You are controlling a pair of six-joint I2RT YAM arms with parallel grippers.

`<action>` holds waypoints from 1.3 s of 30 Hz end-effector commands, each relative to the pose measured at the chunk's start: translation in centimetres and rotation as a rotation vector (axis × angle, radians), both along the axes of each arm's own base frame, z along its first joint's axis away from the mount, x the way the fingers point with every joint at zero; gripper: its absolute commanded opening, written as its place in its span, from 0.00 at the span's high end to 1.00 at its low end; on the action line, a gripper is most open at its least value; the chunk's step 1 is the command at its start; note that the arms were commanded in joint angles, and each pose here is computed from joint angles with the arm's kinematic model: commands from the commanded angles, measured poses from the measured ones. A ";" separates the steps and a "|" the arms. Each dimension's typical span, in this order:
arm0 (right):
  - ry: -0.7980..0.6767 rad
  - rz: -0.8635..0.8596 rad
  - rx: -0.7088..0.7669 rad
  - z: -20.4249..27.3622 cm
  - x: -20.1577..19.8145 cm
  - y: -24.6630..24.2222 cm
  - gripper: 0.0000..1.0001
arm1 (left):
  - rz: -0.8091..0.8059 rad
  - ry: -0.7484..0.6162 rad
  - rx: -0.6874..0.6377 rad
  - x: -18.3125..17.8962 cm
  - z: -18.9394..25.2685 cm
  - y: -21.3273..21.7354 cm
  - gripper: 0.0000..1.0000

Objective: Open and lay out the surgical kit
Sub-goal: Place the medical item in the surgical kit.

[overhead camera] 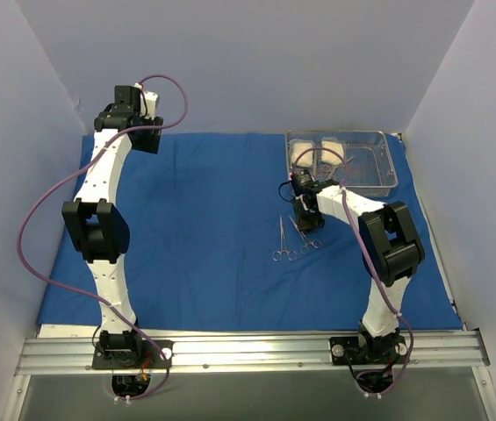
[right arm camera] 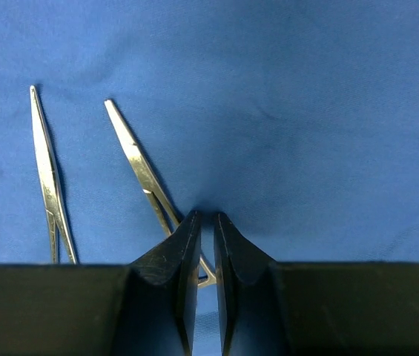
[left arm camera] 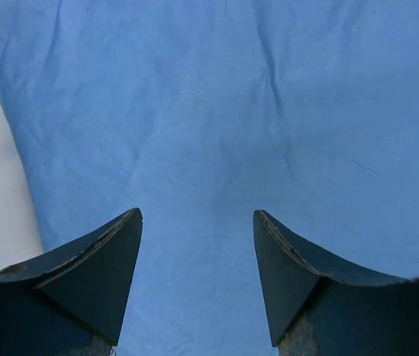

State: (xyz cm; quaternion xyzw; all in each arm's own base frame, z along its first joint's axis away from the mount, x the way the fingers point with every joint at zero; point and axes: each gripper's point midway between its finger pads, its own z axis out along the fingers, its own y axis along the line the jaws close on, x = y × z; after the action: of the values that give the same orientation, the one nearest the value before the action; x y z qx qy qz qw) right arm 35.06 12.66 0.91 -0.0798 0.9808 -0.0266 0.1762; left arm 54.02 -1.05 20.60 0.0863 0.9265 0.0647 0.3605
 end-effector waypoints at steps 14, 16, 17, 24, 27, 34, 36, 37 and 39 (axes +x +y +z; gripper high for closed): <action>0.001 0.020 0.023 4.7 -0.5 0.1 0.89 | -0.003 -0.071 -0.040 0.1 2.7 -0.1 0.29; 0.018 0.028 0.040 3.8 -1.1 0.3 0.88 | -0.010 -0.061 -0.046 0.0 2.4 -0.3 0.29; 0.028 0.026 0.036 3.3 -1.2 0.3 0.88 | -0.011 -0.058 -0.050 0.0 2.3 -0.4 0.29; 0.097 0.035 0.030 0.6 -2.1 0.2 0.88 | -0.012 -0.039 -0.066 -0.3 1.6 -0.6 0.29; 0.131 0.025 0.011 -0.4 -2.7 -0.4 0.88 | -0.010 -0.038 -0.063 -0.3 1.5 -0.4 0.29; 0.156 -0.001 -0.029 -1.7 -3.6 -1.6 0.89 | -0.011 -0.034 -0.071 -0.2 1.3 -0.5 0.29; 0.170 -0.006 -0.035 -2.1 -4.0 -1.9 0.90 | -0.007 -0.031 -0.071 -0.2 1.2 -0.3 0.29; 0.174 -0.006 -0.037 -2.2 -4.2 -1.9 0.90 | -0.008 -0.031 -0.072 -0.2 1.2 -0.3 0.29; 0.189 -0.011 -0.038 -2.3 -4.8 -1.9 0.96 | -0.008 -0.031 -0.072 -0.3 1.2 -0.3 0.29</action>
State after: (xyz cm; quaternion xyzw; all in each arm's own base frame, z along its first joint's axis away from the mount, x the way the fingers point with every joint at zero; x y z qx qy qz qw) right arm 33.31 12.91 0.66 -0.0859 0.9867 -0.0016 0.1382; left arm 53.62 -1.56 19.39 0.0840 0.9329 0.0371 0.3482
